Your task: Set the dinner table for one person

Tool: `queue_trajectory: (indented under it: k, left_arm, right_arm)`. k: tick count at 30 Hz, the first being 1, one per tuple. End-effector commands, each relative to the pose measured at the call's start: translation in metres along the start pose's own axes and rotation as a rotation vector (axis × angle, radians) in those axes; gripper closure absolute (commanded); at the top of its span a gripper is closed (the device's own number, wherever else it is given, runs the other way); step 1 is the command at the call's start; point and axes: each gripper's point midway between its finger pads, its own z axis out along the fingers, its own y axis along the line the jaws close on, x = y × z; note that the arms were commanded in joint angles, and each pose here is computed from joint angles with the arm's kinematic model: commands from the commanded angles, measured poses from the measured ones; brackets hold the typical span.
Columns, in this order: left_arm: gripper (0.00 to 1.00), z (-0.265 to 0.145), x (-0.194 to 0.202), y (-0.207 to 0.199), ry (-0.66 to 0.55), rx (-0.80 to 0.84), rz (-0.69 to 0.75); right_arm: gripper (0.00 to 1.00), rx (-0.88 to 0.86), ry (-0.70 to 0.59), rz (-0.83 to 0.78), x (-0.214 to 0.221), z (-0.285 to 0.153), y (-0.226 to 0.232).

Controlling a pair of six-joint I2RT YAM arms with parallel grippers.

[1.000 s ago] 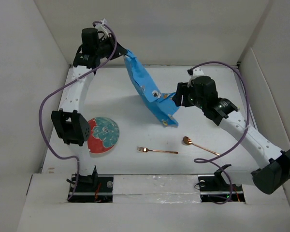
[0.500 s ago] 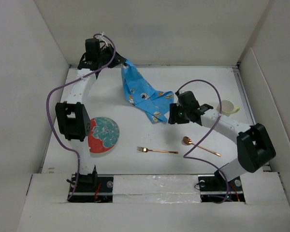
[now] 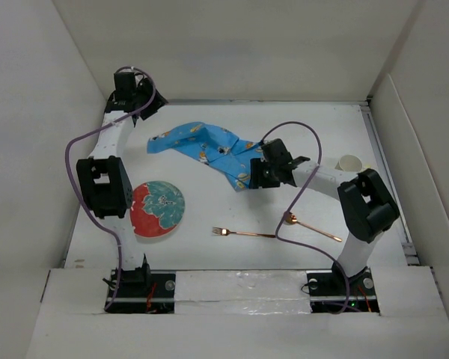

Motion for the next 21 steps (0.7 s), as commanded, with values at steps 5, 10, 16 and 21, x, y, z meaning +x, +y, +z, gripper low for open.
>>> queue_trajectory:
  k: [5,10,16,21]
  left_arm:
    - [0.55,-0.043,-0.007,0.042,-0.121,-0.283,0.185]
    - [0.78,-0.045,0.033,0.094,-0.025,-0.464,0.246]
    - [0.53,-0.031,0.078,0.134,0.121,-0.468,0.168]
    - [0.37,-0.007,0.099,0.113,0.201,-0.342,0.167]
  right_arm:
    - [0.43,-0.051,-0.088,-0.033,-0.035,0.003,0.02]
    - [0.47,-0.036,-0.082,-0.039,-0.037,0.001,0.015]
    - [0.52,-0.056,-0.084,-0.052,-0.036,-0.005,0.014]
    - [0.39,-0.063,-0.069,-0.059,-0.028,-0.003,0.012]
